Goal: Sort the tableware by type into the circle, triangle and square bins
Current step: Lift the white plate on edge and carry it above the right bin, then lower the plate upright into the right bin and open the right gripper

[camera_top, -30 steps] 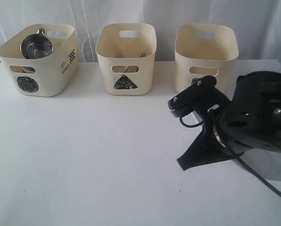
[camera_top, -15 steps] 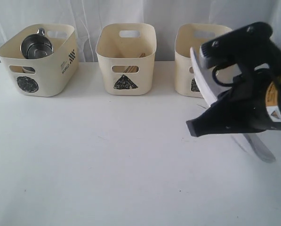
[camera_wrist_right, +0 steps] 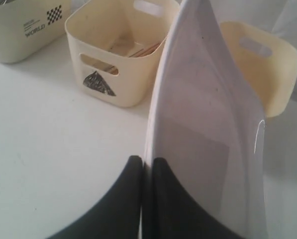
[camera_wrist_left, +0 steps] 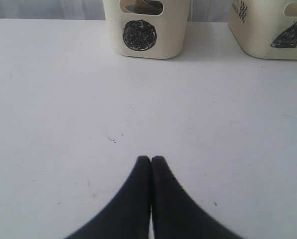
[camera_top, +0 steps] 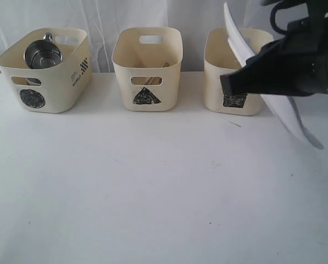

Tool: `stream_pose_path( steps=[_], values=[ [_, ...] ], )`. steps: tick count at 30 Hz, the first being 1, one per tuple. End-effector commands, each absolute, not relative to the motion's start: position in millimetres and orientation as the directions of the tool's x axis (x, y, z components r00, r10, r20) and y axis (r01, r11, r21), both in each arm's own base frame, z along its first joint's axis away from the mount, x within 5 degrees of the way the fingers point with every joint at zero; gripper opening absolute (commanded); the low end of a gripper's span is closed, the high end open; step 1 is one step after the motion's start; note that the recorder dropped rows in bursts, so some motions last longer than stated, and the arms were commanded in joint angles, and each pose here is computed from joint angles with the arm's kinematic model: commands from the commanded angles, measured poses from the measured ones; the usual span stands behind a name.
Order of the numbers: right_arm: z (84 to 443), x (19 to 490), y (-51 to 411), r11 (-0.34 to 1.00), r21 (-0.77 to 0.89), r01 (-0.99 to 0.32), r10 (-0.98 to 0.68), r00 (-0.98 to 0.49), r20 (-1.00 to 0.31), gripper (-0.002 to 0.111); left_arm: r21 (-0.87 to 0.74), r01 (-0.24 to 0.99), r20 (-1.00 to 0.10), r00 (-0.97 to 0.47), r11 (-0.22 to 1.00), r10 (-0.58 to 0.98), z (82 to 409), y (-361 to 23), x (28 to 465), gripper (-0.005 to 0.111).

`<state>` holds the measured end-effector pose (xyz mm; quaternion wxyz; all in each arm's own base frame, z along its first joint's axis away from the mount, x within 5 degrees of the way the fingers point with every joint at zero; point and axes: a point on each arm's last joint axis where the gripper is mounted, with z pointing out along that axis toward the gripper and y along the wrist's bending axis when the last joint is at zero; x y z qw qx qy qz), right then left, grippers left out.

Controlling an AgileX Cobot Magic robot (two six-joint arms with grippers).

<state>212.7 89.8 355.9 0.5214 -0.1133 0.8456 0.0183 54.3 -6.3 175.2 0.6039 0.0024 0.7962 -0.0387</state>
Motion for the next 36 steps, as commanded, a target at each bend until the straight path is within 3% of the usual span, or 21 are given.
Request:
stream_pose_path(
  steps=[1, 16, 36],
  values=[
    [366.9, 239.9, 84.5, 0.969, -0.139, -0.203, -0.202, -0.337, -0.92, 0.0, -0.067, 0.048, -0.962, -0.269, 0.997, -0.051, 174.4, -6.4, 54.1, 0.0],
    [388.3, 338.8, 87.4, 0.975, -0.124, -0.186, -0.161, -0.197, -0.967, 0.0, -0.067, 0.048, -0.962, -0.269, 0.997, -0.051, 174.4, -6.4, 54.1, 0.0],
    [359.7, 441.9, 93.7, 0.975, -0.143, -0.169, -0.174, -0.183, -0.968, 0.0, -0.067, 0.048, -0.962, -0.269, 0.997, -0.051, 174.4, -6.4, 54.1, 0.0]
  ],
)
